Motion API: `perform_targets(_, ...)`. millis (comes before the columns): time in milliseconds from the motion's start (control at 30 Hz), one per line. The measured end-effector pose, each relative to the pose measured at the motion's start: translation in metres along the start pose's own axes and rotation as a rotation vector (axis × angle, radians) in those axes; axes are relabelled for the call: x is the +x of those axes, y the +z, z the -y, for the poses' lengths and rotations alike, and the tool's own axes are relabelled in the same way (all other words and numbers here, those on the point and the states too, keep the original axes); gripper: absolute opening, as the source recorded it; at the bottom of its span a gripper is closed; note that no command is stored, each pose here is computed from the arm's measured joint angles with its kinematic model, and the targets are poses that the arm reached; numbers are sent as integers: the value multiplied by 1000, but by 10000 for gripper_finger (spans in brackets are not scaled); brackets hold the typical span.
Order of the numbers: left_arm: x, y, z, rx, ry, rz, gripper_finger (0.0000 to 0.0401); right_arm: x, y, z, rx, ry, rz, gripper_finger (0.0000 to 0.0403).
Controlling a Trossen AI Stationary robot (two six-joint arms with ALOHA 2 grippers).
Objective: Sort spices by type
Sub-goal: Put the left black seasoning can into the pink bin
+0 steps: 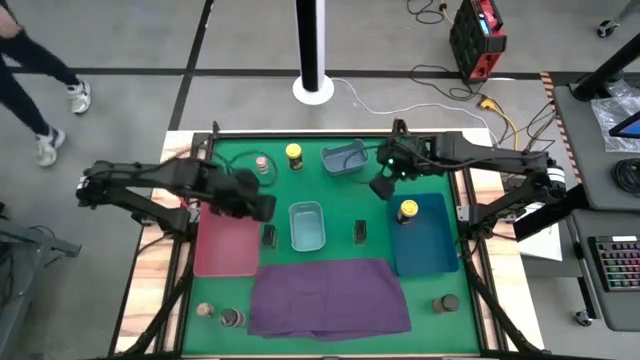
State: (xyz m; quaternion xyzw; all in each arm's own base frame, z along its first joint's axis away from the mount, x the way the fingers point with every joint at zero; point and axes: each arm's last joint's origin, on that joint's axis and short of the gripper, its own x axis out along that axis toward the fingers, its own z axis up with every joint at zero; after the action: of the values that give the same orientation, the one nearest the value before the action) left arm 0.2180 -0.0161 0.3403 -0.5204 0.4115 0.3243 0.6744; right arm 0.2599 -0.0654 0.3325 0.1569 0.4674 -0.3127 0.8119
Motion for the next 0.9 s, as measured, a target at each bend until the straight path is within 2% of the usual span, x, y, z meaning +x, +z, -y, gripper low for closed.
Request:
perform_targets(133, 24, -8, 9, -3, 104, -42, 223, 3, 13, 4, 1, 17, 95, 337)
perform_targets(267, 45, -10, 15, 6, 174, -53, 223, 5, 18, 5, -27, 19, 126, 336)
perform_targets(467, 66, -10, 18, 20, 267, -66, 223, 5, 19, 8, -41, 12, 125, 329)
perform_targets(667, 85, -10, 21, 63, 330, -68, 223, 5, 19, 8, -32, 11, 121, 340)
perform_targets(900, 109, -2, 22, 109, 407, -69, 223, 6, 18, 8, -10, 36, 110, 339)
